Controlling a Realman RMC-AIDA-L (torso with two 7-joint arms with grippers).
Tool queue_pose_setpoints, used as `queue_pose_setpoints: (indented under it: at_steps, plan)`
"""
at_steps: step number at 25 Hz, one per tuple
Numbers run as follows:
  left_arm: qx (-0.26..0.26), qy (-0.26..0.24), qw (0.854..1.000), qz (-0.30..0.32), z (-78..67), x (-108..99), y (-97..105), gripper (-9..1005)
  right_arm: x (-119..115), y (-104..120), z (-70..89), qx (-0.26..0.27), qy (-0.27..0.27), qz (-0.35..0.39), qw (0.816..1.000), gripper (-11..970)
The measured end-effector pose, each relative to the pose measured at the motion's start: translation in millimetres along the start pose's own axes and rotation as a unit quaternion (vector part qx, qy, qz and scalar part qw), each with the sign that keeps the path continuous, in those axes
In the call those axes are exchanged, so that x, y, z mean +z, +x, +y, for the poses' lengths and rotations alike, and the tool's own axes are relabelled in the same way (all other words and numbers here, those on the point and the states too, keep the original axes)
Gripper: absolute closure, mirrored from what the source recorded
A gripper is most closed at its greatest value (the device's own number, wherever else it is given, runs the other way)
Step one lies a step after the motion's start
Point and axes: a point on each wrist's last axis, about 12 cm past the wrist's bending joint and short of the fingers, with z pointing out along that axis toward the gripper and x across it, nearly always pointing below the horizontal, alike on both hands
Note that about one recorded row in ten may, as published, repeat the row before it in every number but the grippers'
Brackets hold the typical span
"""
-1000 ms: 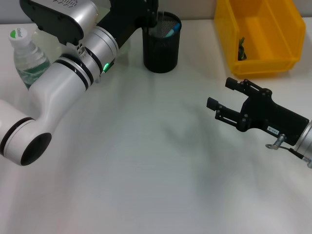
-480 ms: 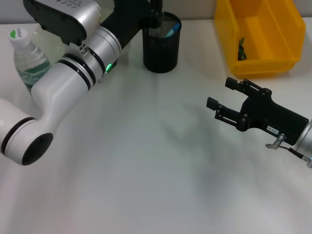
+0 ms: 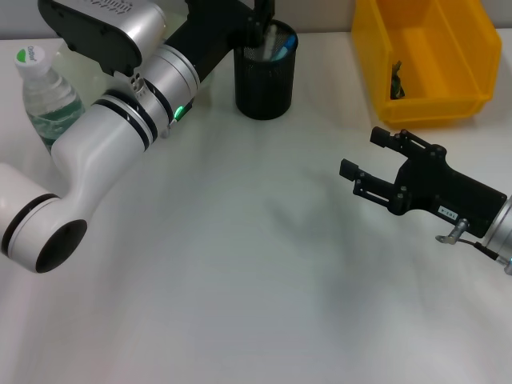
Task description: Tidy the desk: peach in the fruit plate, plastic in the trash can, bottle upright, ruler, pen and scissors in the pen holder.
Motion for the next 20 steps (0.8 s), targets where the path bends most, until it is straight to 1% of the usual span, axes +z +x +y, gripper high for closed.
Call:
queue_pose_setpoints:
  at_steps: [5,12,16,18,20]
  plan:
    - [-0.001,0.000,1.000,0.006,-0.3,0.7,0.9,574,-0.1,-0.1,-0.2,0.000,0.000,0.000,1.000,192]
    - [-0.003,0.001,1.000,0.005,-0.9,1.3,0.3,351,-0.1,-0.9,-1.7,-0.001,0.004,-0.001,1.000,192]
    - [-0.017,0.001,1.000,0.002,-1.4,1.4,-0.4,223,-1.0,-2.0,-4.0,-0.001,0.010,-0.004,1.000,192]
    - [-0.032,0.009,0.999,-0.004,-2.0,-2.3,0.1,136,-3.2,-2.2,-6.0,0.001,0.020,-0.008,1.000,192]
    - [-0.037,0.019,0.999,-0.005,-3.0,-5.3,1.2,136,-3.8,-2.4,-6.7,0.001,0.022,-0.009,1.000,192]
